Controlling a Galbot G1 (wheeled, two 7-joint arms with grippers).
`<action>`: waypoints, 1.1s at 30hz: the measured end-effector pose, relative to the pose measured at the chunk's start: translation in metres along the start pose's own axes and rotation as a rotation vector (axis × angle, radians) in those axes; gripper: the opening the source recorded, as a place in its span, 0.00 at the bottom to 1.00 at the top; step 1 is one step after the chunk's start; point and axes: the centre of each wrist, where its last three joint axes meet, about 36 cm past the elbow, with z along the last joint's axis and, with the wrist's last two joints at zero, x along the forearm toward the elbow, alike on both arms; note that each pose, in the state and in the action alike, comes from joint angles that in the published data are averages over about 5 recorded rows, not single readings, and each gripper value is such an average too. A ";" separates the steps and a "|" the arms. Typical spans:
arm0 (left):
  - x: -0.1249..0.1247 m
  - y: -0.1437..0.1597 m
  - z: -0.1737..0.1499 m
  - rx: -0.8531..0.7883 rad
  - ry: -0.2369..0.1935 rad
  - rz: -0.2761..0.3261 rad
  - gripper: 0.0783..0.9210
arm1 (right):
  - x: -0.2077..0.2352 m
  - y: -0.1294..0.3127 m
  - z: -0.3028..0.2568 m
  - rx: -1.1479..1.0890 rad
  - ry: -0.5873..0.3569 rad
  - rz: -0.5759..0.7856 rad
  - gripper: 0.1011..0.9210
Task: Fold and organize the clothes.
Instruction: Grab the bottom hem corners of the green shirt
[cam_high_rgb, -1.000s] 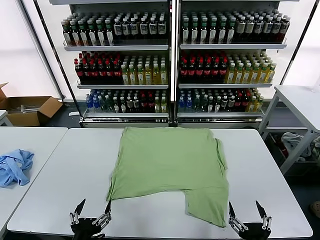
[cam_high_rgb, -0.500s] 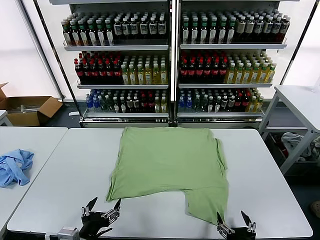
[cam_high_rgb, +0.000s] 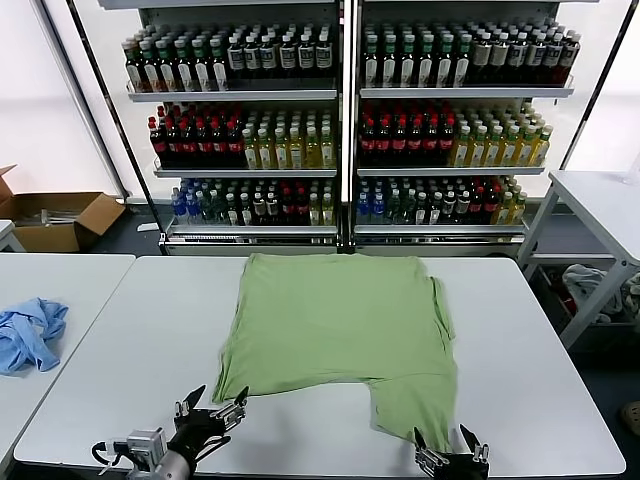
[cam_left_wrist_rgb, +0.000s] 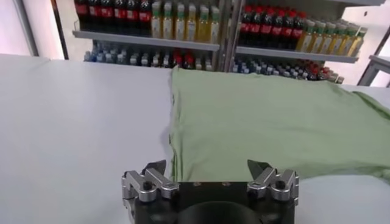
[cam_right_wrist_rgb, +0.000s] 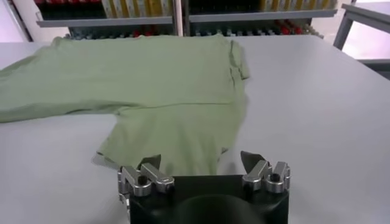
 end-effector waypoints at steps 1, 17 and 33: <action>-0.003 0.001 0.001 0.003 0.004 -0.001 0.88 | -0.001 0.000 0.000 0.000 0.001 -0.001 0.88; -0.028 0.014 0.020 0.024 0.053 -0.008 0.68 | -0.007 0.002 0.003 -0.009 -0.004 -0.002 0.62; -0.030 0.015 0.033 0.014 0.084 0.008 0.14 | -0.008 0.002 0.006 -0.009 -0.020 0.010 0.06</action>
